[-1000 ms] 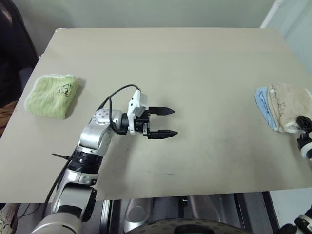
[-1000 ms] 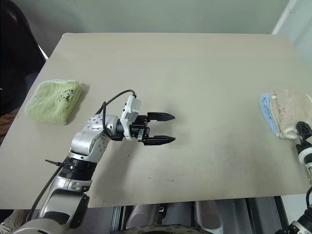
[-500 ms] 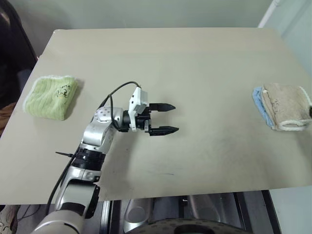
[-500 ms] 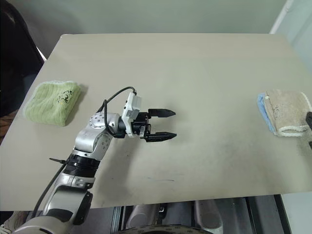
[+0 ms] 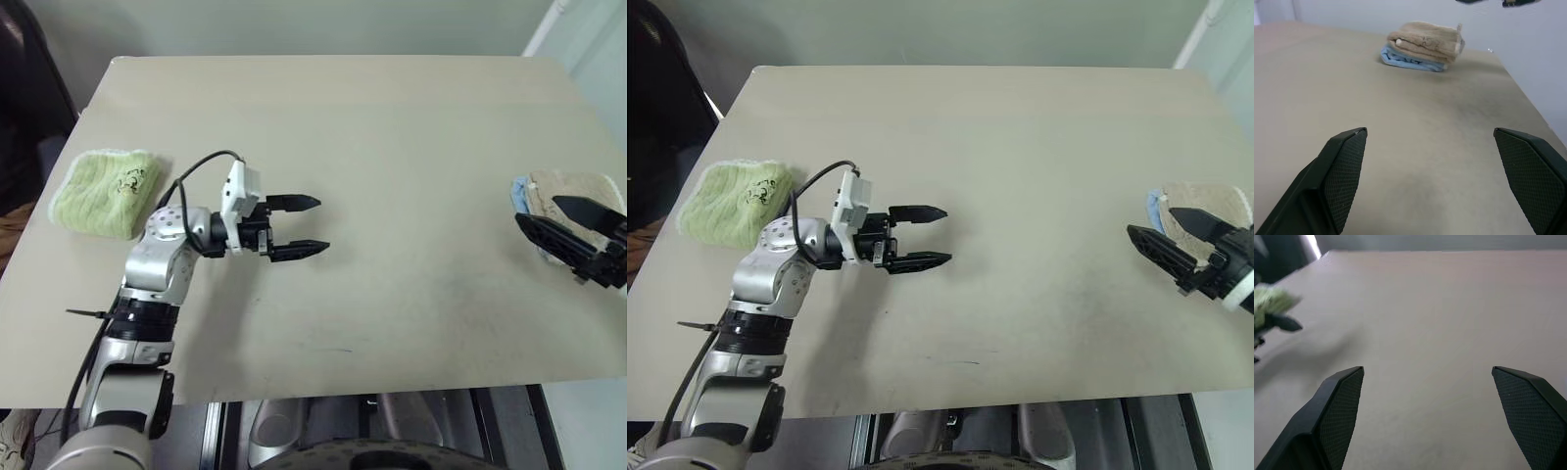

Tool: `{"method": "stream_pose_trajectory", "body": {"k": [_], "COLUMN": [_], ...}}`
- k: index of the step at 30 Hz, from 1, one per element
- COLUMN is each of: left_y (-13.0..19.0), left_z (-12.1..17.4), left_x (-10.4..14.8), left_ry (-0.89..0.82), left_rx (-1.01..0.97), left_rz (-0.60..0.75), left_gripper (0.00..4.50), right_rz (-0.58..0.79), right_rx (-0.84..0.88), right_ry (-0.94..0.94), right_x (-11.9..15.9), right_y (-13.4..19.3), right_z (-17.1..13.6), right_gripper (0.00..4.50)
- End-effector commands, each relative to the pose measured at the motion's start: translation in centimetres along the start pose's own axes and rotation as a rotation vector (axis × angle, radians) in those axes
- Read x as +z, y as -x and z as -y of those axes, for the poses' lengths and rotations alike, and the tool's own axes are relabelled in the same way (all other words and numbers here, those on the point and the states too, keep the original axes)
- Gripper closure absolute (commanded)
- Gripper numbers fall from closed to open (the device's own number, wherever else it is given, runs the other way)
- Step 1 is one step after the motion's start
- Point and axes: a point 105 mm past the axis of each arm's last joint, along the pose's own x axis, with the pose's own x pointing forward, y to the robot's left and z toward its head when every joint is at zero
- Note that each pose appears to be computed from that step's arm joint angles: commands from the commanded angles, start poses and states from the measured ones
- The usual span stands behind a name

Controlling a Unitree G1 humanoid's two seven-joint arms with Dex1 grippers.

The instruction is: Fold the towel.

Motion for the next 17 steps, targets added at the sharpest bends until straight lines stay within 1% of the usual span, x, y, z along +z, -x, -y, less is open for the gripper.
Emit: {"method": "stream_pose_trajectory", "body": {"k": [1,3,6,17], "left_y": [1.3,1.9,3.0,3.1], "left_z": [0.0,0.0,0.9,1.1], "left_x": [2.0,2.5,3.1,3.3], "left_ry": [-0.019,-0.005,-0.012,-0.007], "left_rx": [0.021,0.042,0.009,0.004], "left_rz": [0.054,0.073,0.072,0.072], "left_gripper": [0.00,0.00,0.00,0.00], "right_rz": [0.035,0.078,0.090,0.098], "right_rx": [0.103,0.153,0.216,0.230], "right_ry": [0.100,0.167,0.246,0.272], "right_x": [1.5,2.2,2.1,1.9], "right_y": [-0.8,-1.2,-2.1,-2.3], "right_z": [-2.0,-3.0,-4.1,-4.1], "right_gripper": [0.07,0.07,0.07,0.07]}}
